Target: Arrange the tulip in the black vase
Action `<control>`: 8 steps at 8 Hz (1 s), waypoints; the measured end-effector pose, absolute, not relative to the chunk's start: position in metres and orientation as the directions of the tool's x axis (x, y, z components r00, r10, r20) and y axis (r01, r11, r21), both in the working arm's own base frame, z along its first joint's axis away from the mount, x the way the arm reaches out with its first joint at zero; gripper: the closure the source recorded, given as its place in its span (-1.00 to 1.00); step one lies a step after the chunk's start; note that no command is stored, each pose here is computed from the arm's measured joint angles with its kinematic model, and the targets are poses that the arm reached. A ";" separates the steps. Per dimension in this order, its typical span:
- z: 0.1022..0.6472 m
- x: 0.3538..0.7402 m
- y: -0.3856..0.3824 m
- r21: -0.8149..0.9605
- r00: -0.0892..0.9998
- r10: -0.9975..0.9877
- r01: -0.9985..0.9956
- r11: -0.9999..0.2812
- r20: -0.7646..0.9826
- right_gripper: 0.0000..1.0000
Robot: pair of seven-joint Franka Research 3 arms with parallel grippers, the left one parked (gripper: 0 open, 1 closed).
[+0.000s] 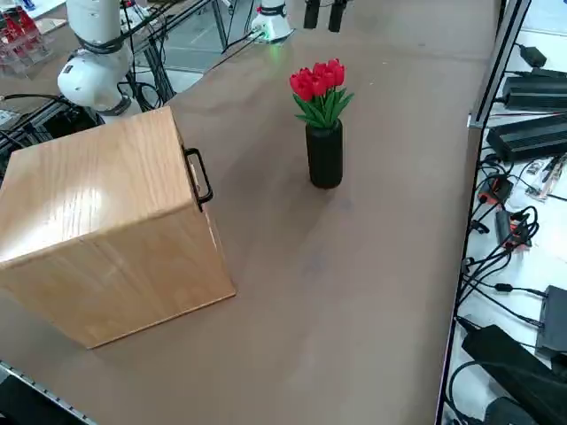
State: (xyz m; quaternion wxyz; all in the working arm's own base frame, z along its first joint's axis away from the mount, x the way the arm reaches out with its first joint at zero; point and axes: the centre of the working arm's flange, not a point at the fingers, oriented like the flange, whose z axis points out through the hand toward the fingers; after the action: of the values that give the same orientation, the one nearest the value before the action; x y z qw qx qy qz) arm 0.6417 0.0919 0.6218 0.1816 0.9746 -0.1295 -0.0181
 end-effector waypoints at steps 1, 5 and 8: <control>0.623 0.645 0.065 0.320 0.968 -0.250 -0.232 -0.918 -0.016 -1.00; 0.619 0.639 -0.005 0.205 0.983 -0.156 -0.133 -0.970 -0.098 -1.00; 0.607 0.597 -0.013 0.143 0.993 -0.103 -0.094 -0.985 -0.062 -1.00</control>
State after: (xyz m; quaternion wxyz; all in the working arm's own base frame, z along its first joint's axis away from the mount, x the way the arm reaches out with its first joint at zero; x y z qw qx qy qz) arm 0.5968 -0.0134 0.6074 0.0702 0.9957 -0.0495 -0.0347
